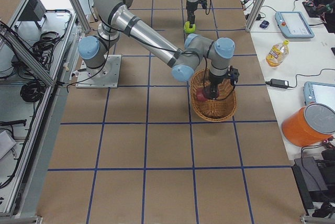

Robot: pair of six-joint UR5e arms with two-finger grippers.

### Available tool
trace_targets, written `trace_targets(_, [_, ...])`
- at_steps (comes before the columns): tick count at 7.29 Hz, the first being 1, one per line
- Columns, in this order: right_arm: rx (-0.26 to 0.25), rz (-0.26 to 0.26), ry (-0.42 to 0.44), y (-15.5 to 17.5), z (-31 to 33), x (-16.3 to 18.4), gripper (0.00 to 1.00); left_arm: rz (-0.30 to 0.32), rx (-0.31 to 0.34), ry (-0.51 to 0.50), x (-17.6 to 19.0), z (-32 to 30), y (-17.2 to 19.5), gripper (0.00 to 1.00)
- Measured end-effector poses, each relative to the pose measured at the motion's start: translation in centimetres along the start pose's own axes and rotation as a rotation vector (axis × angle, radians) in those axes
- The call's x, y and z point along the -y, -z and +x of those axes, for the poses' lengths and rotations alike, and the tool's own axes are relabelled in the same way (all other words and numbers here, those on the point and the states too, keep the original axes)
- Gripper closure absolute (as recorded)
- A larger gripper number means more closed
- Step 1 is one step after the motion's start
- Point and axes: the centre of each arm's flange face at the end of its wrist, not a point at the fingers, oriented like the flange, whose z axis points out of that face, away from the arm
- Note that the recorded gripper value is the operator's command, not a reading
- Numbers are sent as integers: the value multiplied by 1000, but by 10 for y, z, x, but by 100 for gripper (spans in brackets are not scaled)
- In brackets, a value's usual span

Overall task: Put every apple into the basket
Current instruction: 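Carry dark red apple to basket with right gripper while left brings green apple, then release dark red apple into basket while left gripper releases green apple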

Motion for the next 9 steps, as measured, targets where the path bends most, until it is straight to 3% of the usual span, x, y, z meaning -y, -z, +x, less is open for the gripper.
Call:
trace_targets(1, [-3,6,-11,-17,9,4,1,17,-7,3,7,-8,15,0])
trace_targets(3, [-2,5,-18,-36,20,7,0,36,-9,-26,33,-40,85,0])
trace_targets(5, [-2,-1,-19,-39,23,6,0,-14,28,-68,42,-84,190,0])
trace_targets(7, [6,5,-12,-5,9,0,0,-67,73,-125,11,-143,284,0])
trace_targets(9, [33,0,49,55,-66,-14,0,-78,157,-160,-16,-178,314,0])
